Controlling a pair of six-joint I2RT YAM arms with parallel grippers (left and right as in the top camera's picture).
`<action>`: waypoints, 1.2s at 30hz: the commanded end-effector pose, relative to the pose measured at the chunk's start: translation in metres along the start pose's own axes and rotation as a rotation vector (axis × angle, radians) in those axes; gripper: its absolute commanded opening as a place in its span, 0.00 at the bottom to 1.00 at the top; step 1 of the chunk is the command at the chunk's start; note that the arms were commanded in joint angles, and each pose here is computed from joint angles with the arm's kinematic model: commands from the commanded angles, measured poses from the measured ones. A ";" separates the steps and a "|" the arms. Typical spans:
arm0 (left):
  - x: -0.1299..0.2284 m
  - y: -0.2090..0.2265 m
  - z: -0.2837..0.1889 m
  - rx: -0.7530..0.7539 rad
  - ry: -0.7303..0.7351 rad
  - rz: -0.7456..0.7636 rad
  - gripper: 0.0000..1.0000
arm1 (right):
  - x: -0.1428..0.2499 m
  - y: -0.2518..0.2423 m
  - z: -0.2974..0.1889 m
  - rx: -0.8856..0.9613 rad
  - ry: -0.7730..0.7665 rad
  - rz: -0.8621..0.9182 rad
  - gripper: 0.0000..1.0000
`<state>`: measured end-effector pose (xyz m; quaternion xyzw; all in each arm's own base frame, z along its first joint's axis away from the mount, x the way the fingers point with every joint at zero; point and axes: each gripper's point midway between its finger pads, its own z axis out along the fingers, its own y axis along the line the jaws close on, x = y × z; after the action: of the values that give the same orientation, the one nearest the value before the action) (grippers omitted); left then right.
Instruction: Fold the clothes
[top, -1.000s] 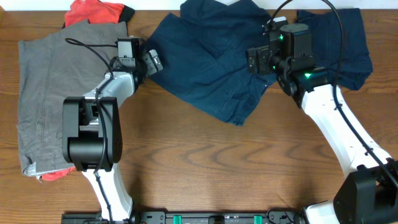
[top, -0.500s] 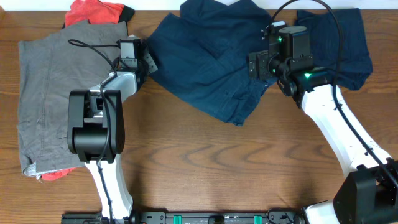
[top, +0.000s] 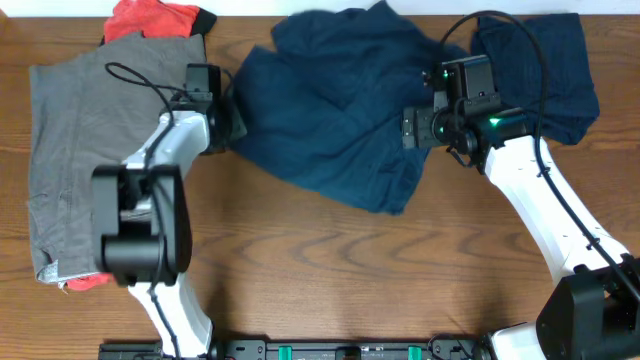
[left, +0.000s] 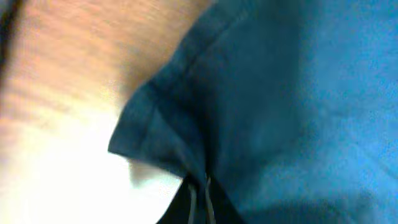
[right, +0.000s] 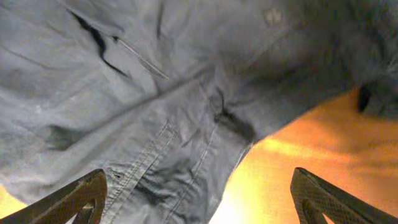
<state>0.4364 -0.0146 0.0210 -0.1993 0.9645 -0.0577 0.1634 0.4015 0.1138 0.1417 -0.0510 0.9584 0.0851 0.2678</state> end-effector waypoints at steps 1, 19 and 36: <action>0.013 0.007 -0.054 -0.022 0.024 0.026 0.06 | 0.012 0.014 0.003 -0.034 0.049 0.029 0.96; 0.183 0.023 -0.154 -0.247 0.603 0.180 0.06 | 0.015 -0.003 0.002 -0.011 0.070 0.099 0.99; 0.162 0.041 -0.150 -0.429 0.452 0.196 0.98 | 0.088 -0.006 -0.012 -0.052 0.374 0.136 0.99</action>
<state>0.2279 -0.0422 0.1068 -0.1274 0.9809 0.1032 -0.1042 0.3316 0.0965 0.1111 -0.0004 0.9895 0.1028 0.1014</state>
